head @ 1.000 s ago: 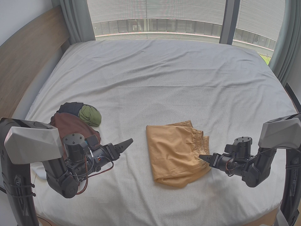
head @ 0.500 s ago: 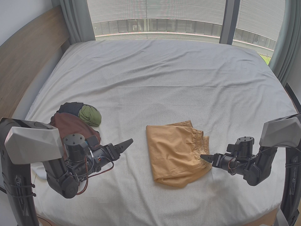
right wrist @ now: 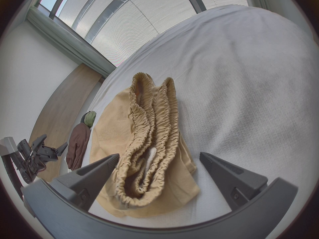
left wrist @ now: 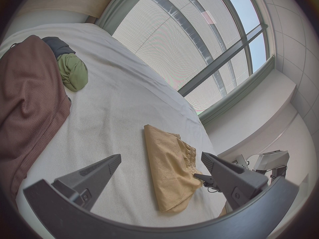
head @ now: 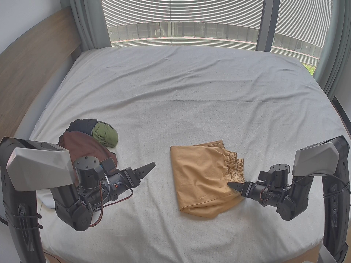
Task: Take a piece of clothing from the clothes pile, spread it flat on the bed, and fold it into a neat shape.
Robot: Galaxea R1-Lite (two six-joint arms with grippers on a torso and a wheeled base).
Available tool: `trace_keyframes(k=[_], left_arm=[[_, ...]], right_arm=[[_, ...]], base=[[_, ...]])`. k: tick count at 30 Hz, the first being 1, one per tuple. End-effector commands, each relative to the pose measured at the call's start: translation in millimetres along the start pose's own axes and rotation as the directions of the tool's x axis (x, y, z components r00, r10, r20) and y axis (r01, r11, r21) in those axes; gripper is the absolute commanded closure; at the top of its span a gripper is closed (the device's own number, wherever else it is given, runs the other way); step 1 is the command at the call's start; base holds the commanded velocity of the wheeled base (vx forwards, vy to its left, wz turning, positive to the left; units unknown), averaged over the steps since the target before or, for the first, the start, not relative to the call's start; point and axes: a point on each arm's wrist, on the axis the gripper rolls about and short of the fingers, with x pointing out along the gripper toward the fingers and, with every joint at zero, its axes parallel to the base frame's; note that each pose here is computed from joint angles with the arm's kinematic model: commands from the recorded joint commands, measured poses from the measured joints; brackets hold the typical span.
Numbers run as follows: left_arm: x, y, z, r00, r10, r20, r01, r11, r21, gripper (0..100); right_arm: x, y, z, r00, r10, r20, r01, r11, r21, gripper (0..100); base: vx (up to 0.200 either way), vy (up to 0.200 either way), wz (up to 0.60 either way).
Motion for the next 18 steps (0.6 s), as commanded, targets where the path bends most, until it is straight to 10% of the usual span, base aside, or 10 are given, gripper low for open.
trace_keyframes(k=[1,18], left_arm=[[1,1,-1,1.000,0.002,-0.001,-0.002,1.000,0.000,0],[1,-1,2,1.000,-0.003,0.010,0.003,1.000,0.013,0]], right_arm=[[7,5,-8,0.999,0.038,-0.012,-0.038,0.999,0.022,0],[22,15,-16,0.993,0.115,0.037,-0.117,0.992,0.050,0]], base=[[0.000,0.000,0.00],[0.000,0.000,0.00]])
